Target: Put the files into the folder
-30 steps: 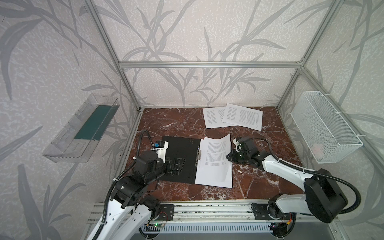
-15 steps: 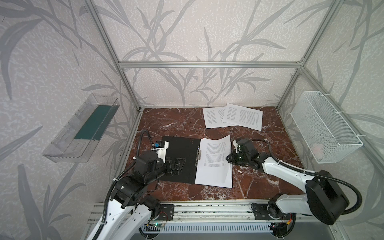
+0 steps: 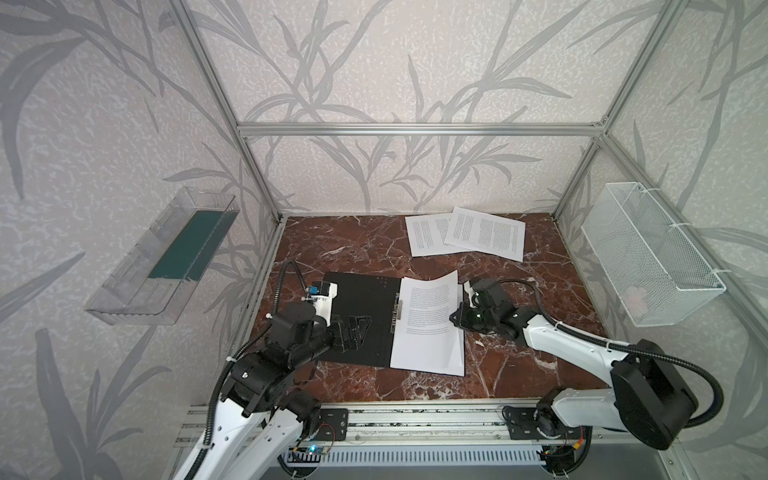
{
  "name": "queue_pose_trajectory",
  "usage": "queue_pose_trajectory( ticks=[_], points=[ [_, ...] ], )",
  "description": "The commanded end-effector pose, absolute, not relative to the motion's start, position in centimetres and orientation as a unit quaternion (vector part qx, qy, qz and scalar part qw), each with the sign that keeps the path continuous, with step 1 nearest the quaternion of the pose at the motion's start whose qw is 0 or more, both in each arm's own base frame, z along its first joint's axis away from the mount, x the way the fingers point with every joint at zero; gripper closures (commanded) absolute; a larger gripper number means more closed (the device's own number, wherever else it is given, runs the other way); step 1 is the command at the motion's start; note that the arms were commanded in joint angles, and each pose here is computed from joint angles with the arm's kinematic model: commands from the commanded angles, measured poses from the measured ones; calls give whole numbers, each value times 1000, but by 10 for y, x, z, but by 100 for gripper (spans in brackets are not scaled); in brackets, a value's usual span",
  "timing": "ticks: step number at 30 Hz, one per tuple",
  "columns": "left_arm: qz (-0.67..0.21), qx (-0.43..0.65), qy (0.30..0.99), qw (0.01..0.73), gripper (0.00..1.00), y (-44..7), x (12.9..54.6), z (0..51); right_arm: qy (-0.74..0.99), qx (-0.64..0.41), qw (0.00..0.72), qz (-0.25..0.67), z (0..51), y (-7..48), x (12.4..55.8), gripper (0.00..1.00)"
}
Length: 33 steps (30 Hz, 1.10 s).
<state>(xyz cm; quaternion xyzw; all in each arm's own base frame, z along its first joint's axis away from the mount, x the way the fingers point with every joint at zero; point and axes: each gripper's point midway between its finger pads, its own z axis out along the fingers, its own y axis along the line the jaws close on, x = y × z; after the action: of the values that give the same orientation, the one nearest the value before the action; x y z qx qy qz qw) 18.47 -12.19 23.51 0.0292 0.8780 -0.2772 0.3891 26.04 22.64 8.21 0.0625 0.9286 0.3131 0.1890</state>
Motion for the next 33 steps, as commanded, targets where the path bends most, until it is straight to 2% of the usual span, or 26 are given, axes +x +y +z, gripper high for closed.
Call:
queue_pose_trajectory(
  ticks=[1, 33],
  points=[
    [-272, 37, 880, 387, 1, -121, 182, 231, 928, 63, 193, 313, 81, 227, 259, 100],
    [-274, 37, 881, 385, 1, -121, 181, 230, 930, 47, 188, 312, 78, 235, 257, 100]
  ],
)
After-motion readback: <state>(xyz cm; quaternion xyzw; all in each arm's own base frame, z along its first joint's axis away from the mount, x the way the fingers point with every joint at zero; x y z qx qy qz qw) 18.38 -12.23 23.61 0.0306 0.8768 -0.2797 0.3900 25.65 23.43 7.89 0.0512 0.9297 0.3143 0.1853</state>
